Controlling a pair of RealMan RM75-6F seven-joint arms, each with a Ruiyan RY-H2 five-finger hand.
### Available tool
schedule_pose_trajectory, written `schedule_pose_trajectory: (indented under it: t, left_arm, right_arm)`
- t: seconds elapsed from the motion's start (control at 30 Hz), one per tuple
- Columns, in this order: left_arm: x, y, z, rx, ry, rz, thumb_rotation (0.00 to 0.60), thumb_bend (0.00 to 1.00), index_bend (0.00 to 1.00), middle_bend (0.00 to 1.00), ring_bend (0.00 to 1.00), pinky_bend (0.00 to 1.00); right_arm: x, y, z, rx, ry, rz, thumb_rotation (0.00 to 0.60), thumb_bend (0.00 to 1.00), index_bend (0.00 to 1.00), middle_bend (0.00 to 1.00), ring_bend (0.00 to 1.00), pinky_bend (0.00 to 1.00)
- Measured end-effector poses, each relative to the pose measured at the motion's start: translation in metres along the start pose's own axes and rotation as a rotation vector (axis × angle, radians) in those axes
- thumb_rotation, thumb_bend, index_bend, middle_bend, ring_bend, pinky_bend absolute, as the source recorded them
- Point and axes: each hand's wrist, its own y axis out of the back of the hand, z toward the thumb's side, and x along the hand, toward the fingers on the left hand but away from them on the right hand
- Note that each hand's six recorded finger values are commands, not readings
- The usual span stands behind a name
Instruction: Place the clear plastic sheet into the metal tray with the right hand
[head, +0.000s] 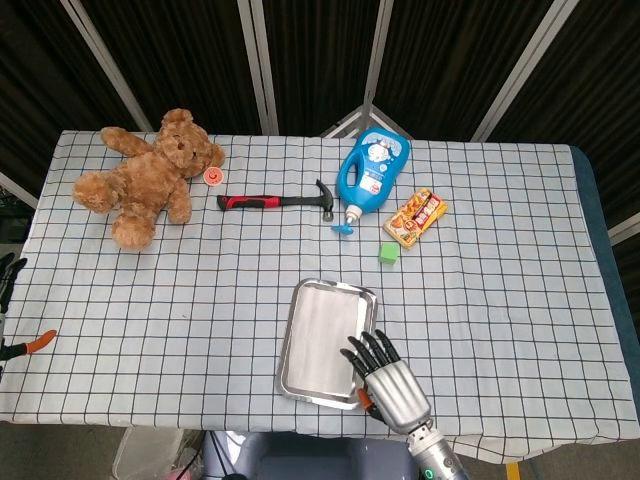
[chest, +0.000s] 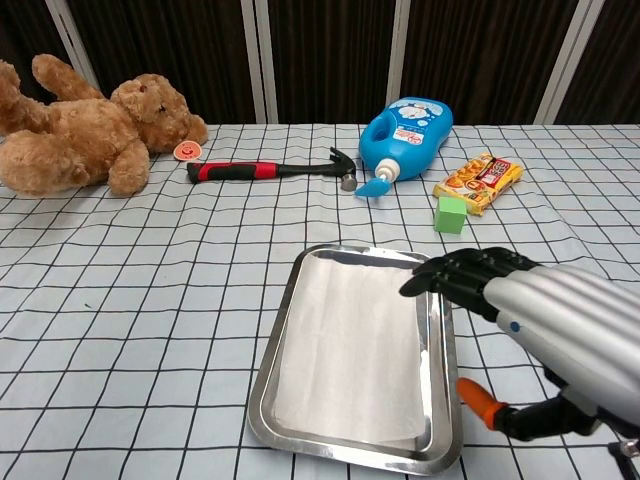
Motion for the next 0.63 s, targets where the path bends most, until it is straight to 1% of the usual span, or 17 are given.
schedule_pose_trajectory:
  t: [0.13, 0.2, 0.27, 0.4, 0.53, 0.63]
  left_arm:
    - [-0.001, 0.000, 0.000, 0.013, -0.006, 0.003, 0.600, 0.00, 0.00, 0.00, 0.00, 0.00]
    - [-0.002, -0.001, 0.002, 0.017, -0.011, 0.001, 0.600, 0.00, 0.00, 0.00, 0.00, 0.00]
    - [-0.003, -0.002, 0.003, 0.012, -0.015, -0.001, 0.600, 0.00, 0.00, 0.00, 0.00, 0.00]
    - [-0.007, -0.003, 0.006, 0.025, -0.032, -0.004, 0.600, 0.00, 0.00, 0.00, 0.00, 0.00]
    - [-0.011, -0.005, 0.008, 0.032, -0.043, -0.006, 0.600, 0.00, 0.00, 0.00, 0.00, 0.00]
    - [-0.015, -0.007, 0.009, 0.045, -0.053, -0.008, 0.600, 0.00, 0.00, 0.00, 0.00, 0.00]
  right_arm:
    - [0.004, 0.009, -0.028, 0.073, -0.043, 0.006, 0.600, 0.50, 0.12, 0.10, 0.00, 0.00]
    - [0.008, 0.017, -0.045, 0.109, -0.072, -0.003, 0.600, 0.50, 0.10, 0.09, 0.00, 0.00]
    - [0.012, 0.026, -0.062, 0.138, -0.101, -0.018, 0.600, 0.50, 0.05, 0.06, 0.00, 0.00]
    - [0.027, 0.052, -0.105, 0.192, -0.177, -0.068, 0.600, 0.50, 0.00, 0.01, 0.00, 0.00]
    - [0.050, 0.079, -0.146, 0.236, -0.260, -0.133, 0.600, 0.50, 0.00, 0.00, 0.00, 0.00]
    - [0.069, 0.091, -0.173, 0.257, -0.314, -0.178, 0.600, 0.48, 0.00, 0.00, 0.00, 0.00]
